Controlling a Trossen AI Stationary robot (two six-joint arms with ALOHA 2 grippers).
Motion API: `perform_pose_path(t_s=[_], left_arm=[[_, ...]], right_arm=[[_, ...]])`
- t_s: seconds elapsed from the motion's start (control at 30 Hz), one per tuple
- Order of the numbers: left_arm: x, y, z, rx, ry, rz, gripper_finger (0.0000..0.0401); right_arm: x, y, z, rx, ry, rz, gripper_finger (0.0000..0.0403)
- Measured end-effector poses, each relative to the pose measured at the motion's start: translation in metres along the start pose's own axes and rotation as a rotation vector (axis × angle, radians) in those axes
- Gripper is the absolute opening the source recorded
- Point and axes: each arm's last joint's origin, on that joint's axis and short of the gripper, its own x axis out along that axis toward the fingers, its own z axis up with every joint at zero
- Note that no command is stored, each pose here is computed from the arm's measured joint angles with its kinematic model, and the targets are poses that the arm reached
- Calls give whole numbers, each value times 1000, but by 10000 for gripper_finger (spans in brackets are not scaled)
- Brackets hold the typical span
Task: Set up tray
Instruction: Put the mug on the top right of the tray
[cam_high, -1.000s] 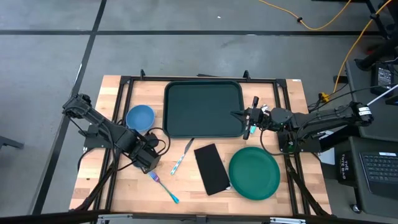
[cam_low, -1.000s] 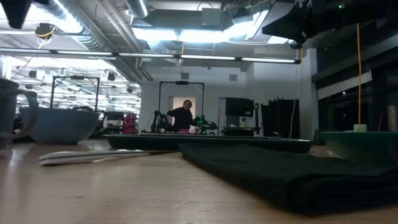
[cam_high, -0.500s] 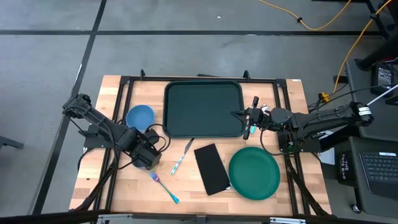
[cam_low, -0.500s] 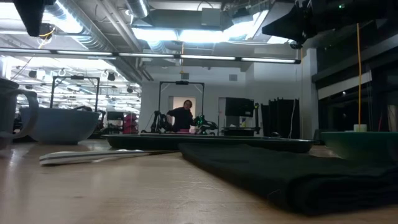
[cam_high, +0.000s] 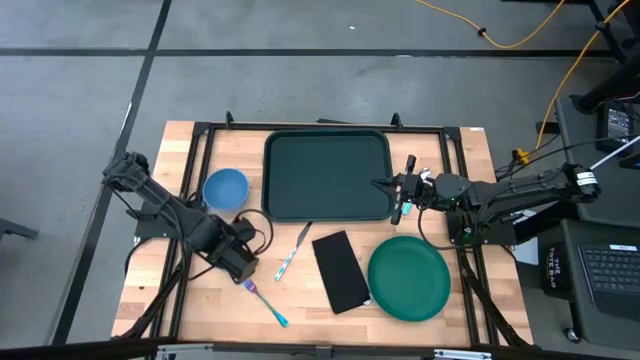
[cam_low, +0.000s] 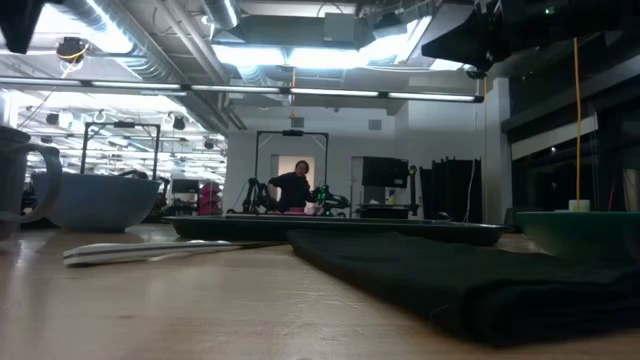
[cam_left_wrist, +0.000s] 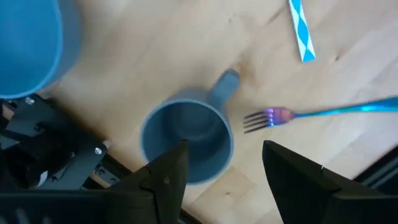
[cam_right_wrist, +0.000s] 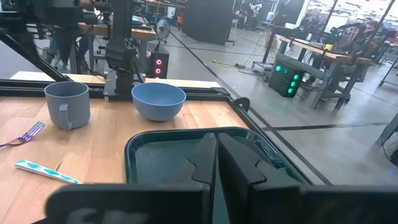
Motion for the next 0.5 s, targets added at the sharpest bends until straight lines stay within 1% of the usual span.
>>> perform_pose_path(t_s=[0.17,0.23,0.33,0.5], left_arm=[[13,-13,-7,26,20,46,195],[19,-18,-9,40,50,64,195],[28,-25,-10,79,92,89,194],[42,-35,-8,143,94,111,194]], right_arm=[[0,0,0,0,0,0,23],[0,0,0,0,0,0,23],[0,0,0,1,-1,0,23],[0,0,0,1,-1,0,23]])
